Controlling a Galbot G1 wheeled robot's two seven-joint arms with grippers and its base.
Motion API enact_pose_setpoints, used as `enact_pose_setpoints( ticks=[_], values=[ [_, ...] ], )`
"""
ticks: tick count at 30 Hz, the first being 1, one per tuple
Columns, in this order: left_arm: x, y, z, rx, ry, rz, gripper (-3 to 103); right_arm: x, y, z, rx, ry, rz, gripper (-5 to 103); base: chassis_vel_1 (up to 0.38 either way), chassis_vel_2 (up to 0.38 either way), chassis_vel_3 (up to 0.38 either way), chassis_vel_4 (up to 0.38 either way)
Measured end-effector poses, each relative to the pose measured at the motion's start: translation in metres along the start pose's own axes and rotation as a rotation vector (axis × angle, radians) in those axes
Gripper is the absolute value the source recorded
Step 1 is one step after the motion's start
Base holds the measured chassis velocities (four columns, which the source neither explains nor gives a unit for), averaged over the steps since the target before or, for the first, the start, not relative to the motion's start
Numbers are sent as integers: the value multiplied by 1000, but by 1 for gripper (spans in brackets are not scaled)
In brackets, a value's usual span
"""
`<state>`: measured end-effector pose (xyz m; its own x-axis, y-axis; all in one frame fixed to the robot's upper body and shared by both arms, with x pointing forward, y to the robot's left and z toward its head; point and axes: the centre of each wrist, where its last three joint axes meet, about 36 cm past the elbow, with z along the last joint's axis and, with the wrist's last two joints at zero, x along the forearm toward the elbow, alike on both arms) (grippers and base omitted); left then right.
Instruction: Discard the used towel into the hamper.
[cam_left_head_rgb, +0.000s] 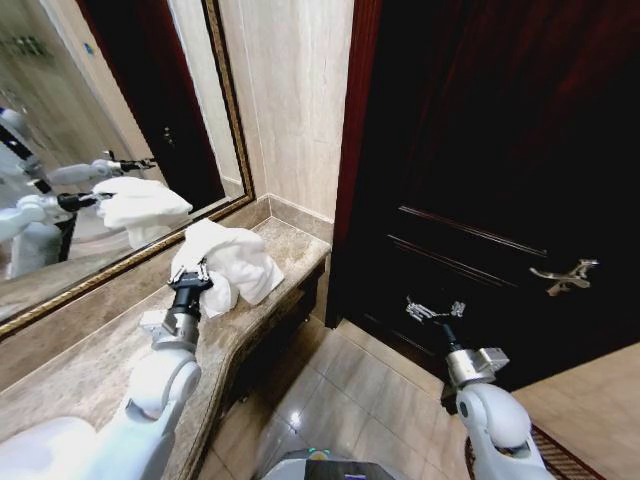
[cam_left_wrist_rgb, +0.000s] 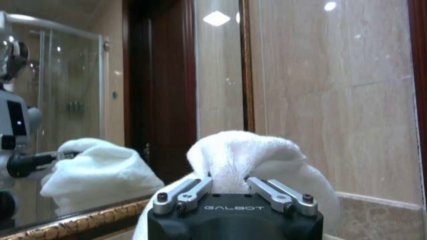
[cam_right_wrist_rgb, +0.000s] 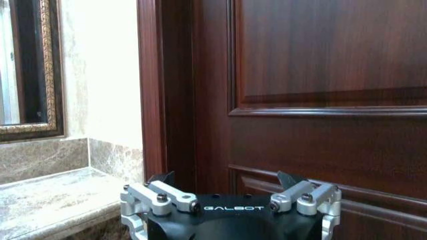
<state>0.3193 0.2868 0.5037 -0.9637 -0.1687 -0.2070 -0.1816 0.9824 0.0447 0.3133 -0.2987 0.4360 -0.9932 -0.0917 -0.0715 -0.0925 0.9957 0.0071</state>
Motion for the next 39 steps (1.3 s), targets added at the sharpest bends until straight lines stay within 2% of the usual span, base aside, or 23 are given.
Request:
enact_pose_setpoints(
  ticks=[2,7,10,12,17,26,34,39],
  values=[
    [0,1,10,-13,-36,15,8,0,0,-1,0,-3,-1,100,0,0,0,0],
    [0,7,24,-31,-64,76,8,1,1,-2,1,-4,-2,100,0,0,0,0],
    [4,12,31,26,-65,200,8,2,-1,-2,4,-2,0,100,0,0,0,0],
    [5,13,32,54,-70,247,8,2,-2,-2,7,-3,2,100,0,0,0,0],
    [4,14,36,80,-87,298,8,2,-2,-3,10,-5,2,100,0,0,0,0],
    [5,11,42,95,-84,317,8,1,-1,-5,10,-6,-1,100,0,0,0,0],
    [6,-3,33,78,-60,271,8,1,3,-7,0,-11,-2,100,0,0,0,0],
    [10,-4,37,58,-50,257,8,2,2,-7,3,-7,-2,100,0,0,0,0]
  ],
)
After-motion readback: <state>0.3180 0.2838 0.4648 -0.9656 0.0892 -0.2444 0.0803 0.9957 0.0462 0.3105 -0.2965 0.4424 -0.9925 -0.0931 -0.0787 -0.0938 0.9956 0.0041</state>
